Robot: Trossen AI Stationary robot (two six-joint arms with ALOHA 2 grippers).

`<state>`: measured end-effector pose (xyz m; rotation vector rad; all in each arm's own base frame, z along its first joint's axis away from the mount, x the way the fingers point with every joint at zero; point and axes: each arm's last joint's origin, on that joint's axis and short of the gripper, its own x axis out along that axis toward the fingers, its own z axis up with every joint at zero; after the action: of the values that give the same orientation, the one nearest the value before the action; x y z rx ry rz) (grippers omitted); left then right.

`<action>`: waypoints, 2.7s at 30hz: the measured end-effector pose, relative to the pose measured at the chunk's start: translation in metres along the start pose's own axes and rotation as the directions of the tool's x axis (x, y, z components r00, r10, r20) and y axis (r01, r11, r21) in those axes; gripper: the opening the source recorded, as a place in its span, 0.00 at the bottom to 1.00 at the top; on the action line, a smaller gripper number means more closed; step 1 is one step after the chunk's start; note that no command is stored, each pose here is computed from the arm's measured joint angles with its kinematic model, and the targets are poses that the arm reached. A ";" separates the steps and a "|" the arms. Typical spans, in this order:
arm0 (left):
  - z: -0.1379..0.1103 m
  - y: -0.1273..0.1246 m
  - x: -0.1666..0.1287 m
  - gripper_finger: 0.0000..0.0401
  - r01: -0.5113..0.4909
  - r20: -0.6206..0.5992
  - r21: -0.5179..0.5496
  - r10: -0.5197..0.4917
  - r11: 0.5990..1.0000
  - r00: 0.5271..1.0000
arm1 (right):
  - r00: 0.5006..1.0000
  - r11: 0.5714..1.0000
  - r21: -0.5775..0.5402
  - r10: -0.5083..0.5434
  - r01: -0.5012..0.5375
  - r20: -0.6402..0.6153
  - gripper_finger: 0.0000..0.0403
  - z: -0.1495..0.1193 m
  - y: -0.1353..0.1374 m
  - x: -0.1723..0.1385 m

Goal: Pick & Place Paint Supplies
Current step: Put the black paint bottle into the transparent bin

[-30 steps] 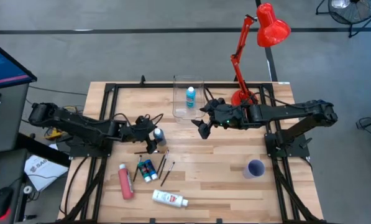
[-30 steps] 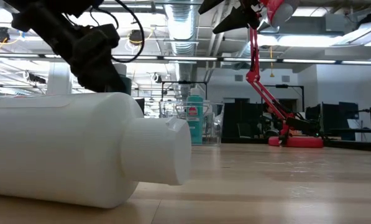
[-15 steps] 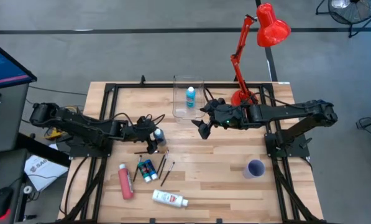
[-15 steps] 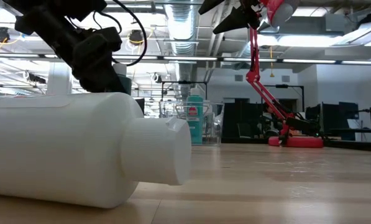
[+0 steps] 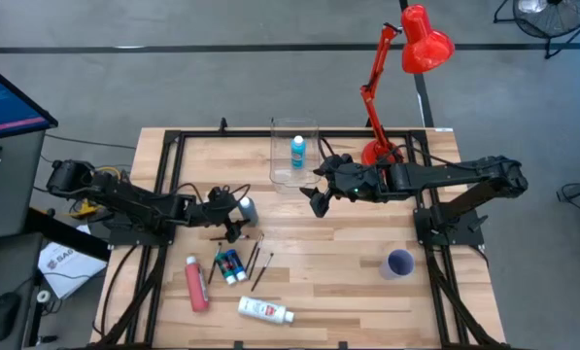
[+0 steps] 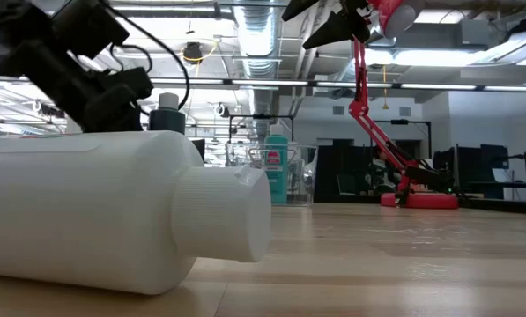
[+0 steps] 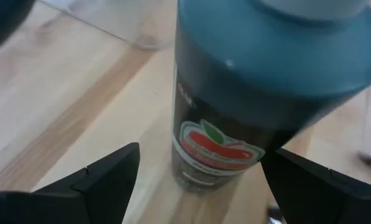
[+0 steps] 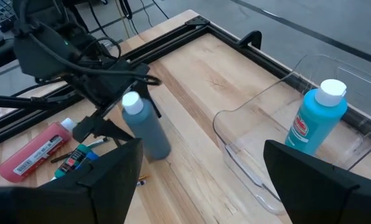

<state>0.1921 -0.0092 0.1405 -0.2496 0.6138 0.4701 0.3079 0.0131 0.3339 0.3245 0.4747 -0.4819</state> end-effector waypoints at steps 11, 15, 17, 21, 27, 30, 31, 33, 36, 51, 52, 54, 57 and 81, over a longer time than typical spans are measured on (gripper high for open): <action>-0.004 0.005 0.002 0.82 0.019 0.089 -0.023 -0.017 1.000 0.996 | 1.000 1.000 0.001 0.000 0.000 0.000 0.81 0.000 0.000 0.000; -0.006 0.010 0.004 0.82 0.001 0.082 -0.038 0.002 0.999 0.997 | 1.000 1.000 0.001 0.000 0.000 0.001 0.81 0.000 0.000 0.000; -0.005 0.011 0.004 0.82 -0.001 0.087 -0.043 0.005 0.999 0.996 | 1.000 1.000 0.001 0.000 0.000 0.001 0.81 0.000 0.000 0.000; -0.001 0.011 0.005 0.82 0.004 0.117 -0.058 0.003 0.998 0.993 | 1.000 1.000 -0.004 -0.005 0.005 -0.007 0.81 -0.002 0.001 0.005; 0.003 0.015 0.006 0.82 -0.012 0.135 -0.061 0.021 0.998 0.991 | 1.000 1.000 -0.003 -0.004 0.004 -0.006 0.81 -0.002 0.001 0.005; 0.005 0.016 0.007 0.82 -0.004 0.150 -0.073 0.015 0.997 0.989 | 1.000 1.000 0.001 -0.009 0.009 -0.004 0.81 -0.001 -0.001 0.005; 0.006 0.017 0.007 0.82 -0.005 0.155 -0.077 0.017 0.997 0.988 | 1.000 1.000 0.000 -0.009 0.009 -0.005 0.81 -0.001 -0.001 0.005; 0.007 0.018 0.007 0.82 -0.006 0.162 -0.083 0.019 0.996 0.987 | 1.000 1.000 0.001 -0.010 0.010 -0.004 0.81 -0.001 -0.001 0.006; 0.007 0.019 0.008 0.82 -0.011 0.162 -0.087 0.025 0.996 0.987 | 1.000 1.000 0.001 -0.010 0.010 -0.004 0.81 -0.001 -0.001 0.006; 0.010 0.014 0.007 0.40 0.112 0.134 -0.163 -0.091 0.980 0.987 | 1.000 1.000 0.013 0.004 -0.004 0.019 0.81 0.001 0.001 0.005; 0.012 0.013 0.007 0.39 0.146 0.125 -0.173 -0.125 0.974 0.984 | 1.000 1.000 0.017 0.009 -0.009 0.026 0.81 0.002 0.001 0.005; 0.016 0.009 0.007 0.38 0.211 0.104 -0.177 -0.195 0.961 0.975 | 0.999 0.999 0.038 0.033 -0.034 0.039 0.81 0.004 0.003 0.005; 0.029 0.001 0.005 0.40 0.295 0.121 -0.182 -0.276 0.938 0.953 | 0.995 0.989 0.122 0.082 -0.089 0.056 0.81 0.008 0.004 0.006; 0.107 -0.028 -0.018 0.41 0.556 0.283 -0.121 -0.509 0.822 0.813 | 0.973 0.969 0.094 0.225 -0.230 0.056 0.82 0.005 0.018 0.028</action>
<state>0.2451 -0.0013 0.2385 -0.5328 0.2351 0.0051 0.3404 0.0158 0.3271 0.4581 0.3651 -0.2887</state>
